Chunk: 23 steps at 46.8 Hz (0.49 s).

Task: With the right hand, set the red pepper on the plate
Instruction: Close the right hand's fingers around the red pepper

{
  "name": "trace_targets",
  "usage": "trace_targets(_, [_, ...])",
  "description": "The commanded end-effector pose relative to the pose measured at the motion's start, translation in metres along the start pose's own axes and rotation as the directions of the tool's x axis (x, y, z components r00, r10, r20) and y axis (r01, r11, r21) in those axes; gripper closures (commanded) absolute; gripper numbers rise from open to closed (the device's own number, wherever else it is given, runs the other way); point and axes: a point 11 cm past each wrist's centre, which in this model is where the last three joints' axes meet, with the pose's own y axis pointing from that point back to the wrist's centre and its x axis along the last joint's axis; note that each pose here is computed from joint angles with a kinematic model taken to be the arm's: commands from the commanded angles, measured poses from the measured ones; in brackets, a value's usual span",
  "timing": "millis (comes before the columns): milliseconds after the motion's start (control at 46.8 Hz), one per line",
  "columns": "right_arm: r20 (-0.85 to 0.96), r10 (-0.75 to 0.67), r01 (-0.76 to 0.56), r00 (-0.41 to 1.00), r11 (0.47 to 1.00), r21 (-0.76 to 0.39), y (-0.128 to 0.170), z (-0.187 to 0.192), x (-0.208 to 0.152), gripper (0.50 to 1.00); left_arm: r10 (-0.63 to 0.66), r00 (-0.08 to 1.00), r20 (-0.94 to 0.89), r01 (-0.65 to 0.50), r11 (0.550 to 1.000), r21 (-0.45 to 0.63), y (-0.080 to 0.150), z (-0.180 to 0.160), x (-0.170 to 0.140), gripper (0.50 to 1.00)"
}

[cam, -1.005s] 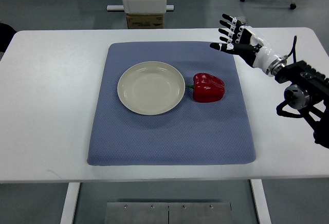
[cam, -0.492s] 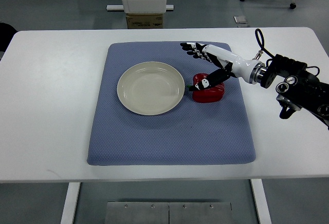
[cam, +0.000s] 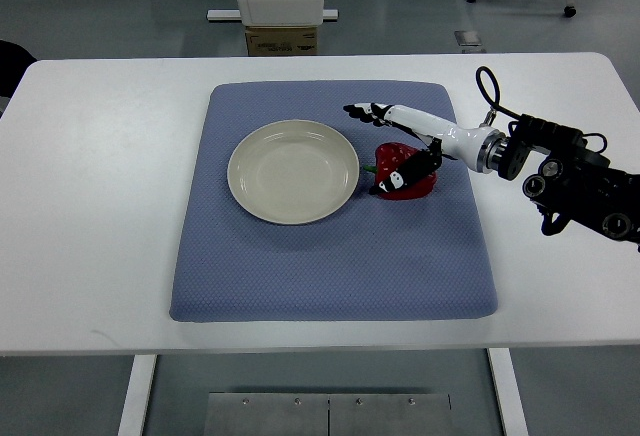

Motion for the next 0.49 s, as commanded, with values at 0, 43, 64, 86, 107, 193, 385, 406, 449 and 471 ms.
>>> trace_targets(0, [-0.017, 0.012, -0.012, 1.000, 1.000, -0.010, 0.001, 0.004, 0.003, 0.542, 0.000, 1.000, 0.000, 0.000, 1.000, 0.000, 0.000, 0.000, 0.000, 0.500])
trace_targets(43, [-0.024, 0.013, -0.013, 1.000, 1.000, -0.018, 0.002, 0.008, 0.003, 0.542, 0.000, 1.000, 0.000, 0.000, 1.000, 0.000, 0.000, 0.000, 0.000, 0.500])
trace_targets(64, [-0.027, 0.014, -0.015, 1.000, 1.000, -0.024, 0.002, 0.010, 0.003, 0.542, 0.000, 1.000, 0.000, 0.000, 1.000, 0.000, 0.000, 0.000, 0.000, 0.500])
trace_targets(86, [-0.030, 0.012, -0.013, 0.999, 1.000, -0.029, 0.002, 0.012, 0.002, 0.542, 0.000, 1.000, 0.000, 0.000, 1.000, 0.000, 0.000, 0.000, 0.000, 0.500])
trace_targets(107, [-0.034, 0.012, -0.014, 0.999, 0.999, -0.036, 0.002, 0.014, 0.002, 0.542, 0.000, 1.000, 0.000, 0.000, 1.000, 0.000, 0.000, 0.000, 0.000, 0.500])
trace_targets(193, [-0.063, 0.010, -0.014, 0.998, 0.999, -0.052, 0.005, 0.022, 0.003, 0.544, 0.000, 1.000, 0.000, 0.000, 1.000, 0.000, 0.000, 0.000, 0.000, 0.500])
trace_targets(385, [-0.106, -0.006, -0.001, 0.994, 0.998, -0.064, 0.009, 0.033, -0.003, 0.546, 0.000, 1.000, 0.000, 0.000, 1.000, 0.000, 0.000, 0.000, 0.000, 0.500])
trace_targets(406, [-0.105, -0.004, -0.003, 0.994, 0.998, -0.065, 0.009, 0.033, -0.002, 0.546, 0.000, 1.000, 0.000, 0.000, 1.000, 0.000, 0.000, 0.000, 0.000, 0.500])
trace_targets(449, [-0.107, -0.004, -0.003, 0.994, 0.998, -0.065, 0.010, 0.034, -0.002, 0.548, 0.000, 1.000, 0.000, 0.000, 1.000, 0.000, 0.000, 0.000, 0.000, 0.500])
trace_targets(471, [-0.106, -0.006, -0.001, 0.994, 0.998, -0.066, 0.010, 0.034, -0.003, 0.553, 0.000, 1.000, 0.000, 0.000, 1.000, 0.000, 0.000, 0.000, 0.000, 0.500])
